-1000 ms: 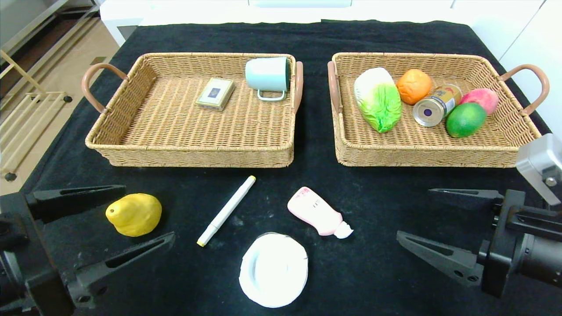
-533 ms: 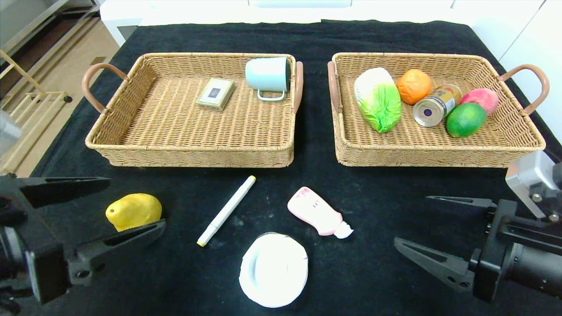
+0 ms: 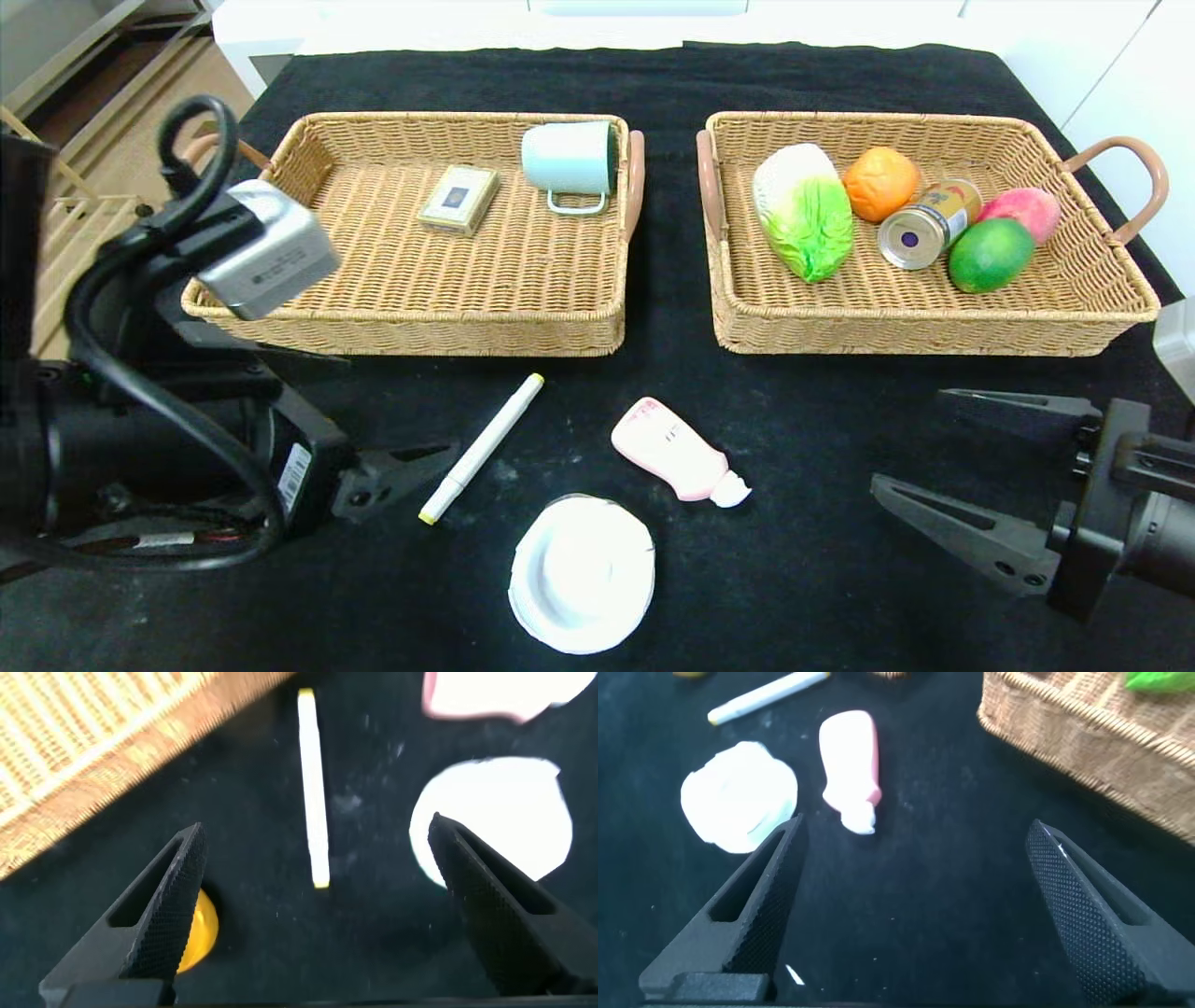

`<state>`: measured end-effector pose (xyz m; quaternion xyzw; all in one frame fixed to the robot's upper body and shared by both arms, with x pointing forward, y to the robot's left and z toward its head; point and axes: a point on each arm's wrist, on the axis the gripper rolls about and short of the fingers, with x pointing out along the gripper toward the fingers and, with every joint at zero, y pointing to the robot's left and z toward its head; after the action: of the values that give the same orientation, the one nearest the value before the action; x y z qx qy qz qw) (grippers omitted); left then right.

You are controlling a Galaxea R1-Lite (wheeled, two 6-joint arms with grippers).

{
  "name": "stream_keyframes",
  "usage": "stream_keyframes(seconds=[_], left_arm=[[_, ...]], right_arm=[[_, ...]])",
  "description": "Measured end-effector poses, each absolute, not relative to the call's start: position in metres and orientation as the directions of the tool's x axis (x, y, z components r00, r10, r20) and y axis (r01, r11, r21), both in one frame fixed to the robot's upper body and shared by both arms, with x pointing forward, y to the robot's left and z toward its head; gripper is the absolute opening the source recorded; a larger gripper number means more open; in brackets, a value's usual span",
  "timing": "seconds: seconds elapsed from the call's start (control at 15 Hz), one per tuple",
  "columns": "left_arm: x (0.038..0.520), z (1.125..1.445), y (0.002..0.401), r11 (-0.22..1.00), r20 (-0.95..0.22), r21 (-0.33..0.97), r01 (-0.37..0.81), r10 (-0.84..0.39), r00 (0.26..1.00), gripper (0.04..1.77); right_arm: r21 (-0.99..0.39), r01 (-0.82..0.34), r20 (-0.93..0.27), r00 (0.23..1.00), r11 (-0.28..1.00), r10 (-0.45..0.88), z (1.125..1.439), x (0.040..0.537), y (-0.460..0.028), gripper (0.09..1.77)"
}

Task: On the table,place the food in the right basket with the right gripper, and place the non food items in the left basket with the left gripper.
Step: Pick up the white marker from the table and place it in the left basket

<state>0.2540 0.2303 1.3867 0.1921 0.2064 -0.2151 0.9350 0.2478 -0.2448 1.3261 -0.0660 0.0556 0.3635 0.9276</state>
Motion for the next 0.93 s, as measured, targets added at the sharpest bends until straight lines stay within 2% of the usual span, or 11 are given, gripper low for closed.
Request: stream_keyframes(seconds=[0.4,0.93], left_arm=[[0.297,1.372,0.197,0.822,-0.59,0.322,0.47,-0.215,0.779,1.72],[0.347,1.347,0.182,0.859,-0.646,0.314,0.405,-0.12,0.754,1.72]], right_arm=[[-0.085,-0.674,-0.142,0.738,0.734,0.66,1.328,0.247,-0.247,1.7],[-0.086,-0.661,-0.136,0.749,0.745,0.648,1.33,0.249,-0.25,1.7]])
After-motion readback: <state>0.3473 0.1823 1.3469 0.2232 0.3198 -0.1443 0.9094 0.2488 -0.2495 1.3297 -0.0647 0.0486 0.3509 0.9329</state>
